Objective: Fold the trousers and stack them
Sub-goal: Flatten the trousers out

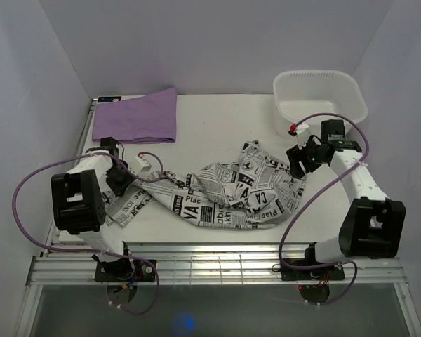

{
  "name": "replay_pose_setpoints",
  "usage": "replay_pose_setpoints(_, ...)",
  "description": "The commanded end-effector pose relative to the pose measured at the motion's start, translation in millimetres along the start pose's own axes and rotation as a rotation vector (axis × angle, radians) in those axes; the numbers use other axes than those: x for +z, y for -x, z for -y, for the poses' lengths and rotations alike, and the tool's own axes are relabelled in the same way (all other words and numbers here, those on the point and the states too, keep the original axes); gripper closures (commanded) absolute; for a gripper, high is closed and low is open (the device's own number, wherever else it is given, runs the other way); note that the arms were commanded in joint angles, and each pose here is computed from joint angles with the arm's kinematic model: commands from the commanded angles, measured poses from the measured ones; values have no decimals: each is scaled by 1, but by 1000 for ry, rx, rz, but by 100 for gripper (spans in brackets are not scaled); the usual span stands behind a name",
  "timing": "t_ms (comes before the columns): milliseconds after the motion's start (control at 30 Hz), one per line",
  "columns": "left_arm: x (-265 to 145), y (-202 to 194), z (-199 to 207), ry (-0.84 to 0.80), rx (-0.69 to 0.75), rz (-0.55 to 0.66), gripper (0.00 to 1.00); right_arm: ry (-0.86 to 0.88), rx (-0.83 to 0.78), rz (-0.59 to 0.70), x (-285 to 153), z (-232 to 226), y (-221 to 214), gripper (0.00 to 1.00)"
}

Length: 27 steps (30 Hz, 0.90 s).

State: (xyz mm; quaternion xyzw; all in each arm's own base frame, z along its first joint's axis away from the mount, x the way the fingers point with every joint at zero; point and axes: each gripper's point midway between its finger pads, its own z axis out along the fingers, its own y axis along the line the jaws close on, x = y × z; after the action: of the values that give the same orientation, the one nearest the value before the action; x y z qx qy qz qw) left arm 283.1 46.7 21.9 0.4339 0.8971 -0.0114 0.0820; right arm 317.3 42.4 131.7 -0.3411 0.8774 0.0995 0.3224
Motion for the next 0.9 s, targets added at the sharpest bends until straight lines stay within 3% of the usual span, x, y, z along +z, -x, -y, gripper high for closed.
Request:
replay_pose_setpoints(0, -5, -13, -17, 26, 21, -34, 100, -41, 30, -40, 14, 32, -2, 30)
replay_pose_setpoints(100, -9, -7, -21, 22, 0, -17, 97, -40, 30, -98, 38, 44, -17, 34)
replay_pose_setpoints(200, -15, 3, -23, 5, -29, 30, 88, -55, 22, -160, 57, 51, -41, 41)
replay_pose_setpoints(300, -26, 20, -25, -21, -53, 124, 69, -63, -7, -239, 66, 46, -75, 44)
replay_pose_setpoints(367, -38, 33, -28, -33, -73, 206, 60, -105, -29, -360, 66, 41, -118, 47)
replay_pose_setpoints(467, -56, 46, -32, -50, -104, 312, 53, -140, -79, -541, 49, 31, -181, 55)
replay_pose_setpoints(600, -76, 54, -38, -48, -117, 401, 48, -187, -102, -628, 14, 31, -220, 59)
replay_pose_setpoints(767, -65, 37, -23, -116, -127, 362, 46, -69, -247, -545, -34, 6, -195, 62)
replay_pose_setpoints(867, -57, 20, -22, -135, -191, 341, 42, -33, -308, -291, -45, -1, -129, 54)
